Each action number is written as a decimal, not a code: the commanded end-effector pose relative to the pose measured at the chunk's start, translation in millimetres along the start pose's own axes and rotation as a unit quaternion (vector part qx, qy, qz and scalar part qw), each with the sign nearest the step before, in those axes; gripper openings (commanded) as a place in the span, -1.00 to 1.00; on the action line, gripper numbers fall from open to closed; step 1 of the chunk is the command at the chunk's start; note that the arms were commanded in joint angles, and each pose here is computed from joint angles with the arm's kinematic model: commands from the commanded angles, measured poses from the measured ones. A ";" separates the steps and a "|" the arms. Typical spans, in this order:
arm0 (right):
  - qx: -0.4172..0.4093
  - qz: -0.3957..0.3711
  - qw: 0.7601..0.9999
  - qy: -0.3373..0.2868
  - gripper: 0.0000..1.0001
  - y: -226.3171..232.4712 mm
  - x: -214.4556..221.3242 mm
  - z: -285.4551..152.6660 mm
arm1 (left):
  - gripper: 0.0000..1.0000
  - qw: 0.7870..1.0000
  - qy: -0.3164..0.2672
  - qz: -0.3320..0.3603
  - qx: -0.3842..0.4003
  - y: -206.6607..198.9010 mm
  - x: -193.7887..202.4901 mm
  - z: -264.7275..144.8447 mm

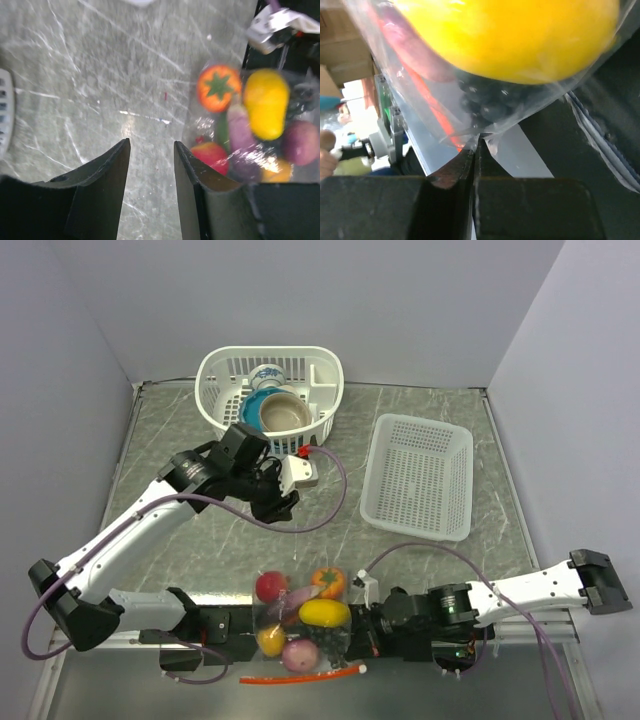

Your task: Open the zip-top bag and remove the fake food

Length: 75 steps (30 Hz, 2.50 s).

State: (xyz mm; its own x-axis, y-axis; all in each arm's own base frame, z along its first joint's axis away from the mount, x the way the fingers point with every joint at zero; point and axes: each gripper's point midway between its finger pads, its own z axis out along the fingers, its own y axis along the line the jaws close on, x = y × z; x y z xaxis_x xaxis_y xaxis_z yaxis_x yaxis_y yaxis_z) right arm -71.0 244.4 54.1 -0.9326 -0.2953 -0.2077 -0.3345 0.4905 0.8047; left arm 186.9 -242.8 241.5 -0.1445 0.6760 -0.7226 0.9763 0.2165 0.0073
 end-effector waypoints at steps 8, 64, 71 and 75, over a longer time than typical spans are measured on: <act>-0.021 -0.028 0.989 -0.143 -1.00 111.9 -175.3 -31.4 | -0.05 0.992 -0.101 0.071 -0.037 -14.3 -69.3 -60.7; -0.103 0.122 0.979 -0.123 -1.00 161.1 -313.2 -46.3 | -0.12 0.970 0.051 0.223 -0.082 -39.9 46.9 -53.4; -0.110 0.127 0.978 -0.125 -1.00 161.7 -313.8 -45.8 | -0.11 0.969 0.012 0.217 -0.115 -29.6 31.9 -41.5; -0.114 0.125 0.978 -0.124 -1.00 162.4 -312.8 -44.7 | -0.25 0.962 -0.003 0.224 -0.158 -14.2 18.9 -41.4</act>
State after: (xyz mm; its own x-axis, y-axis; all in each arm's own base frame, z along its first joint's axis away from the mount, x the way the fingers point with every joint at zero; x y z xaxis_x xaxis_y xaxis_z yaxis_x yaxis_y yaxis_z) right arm 174.6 378.4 240.3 -0.9985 0.0431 -0.0329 -0.0122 0.4122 0.9110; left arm 143.8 -188.8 233.2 0.2570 0.7977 -0.5455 0.8961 0.0147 0.4437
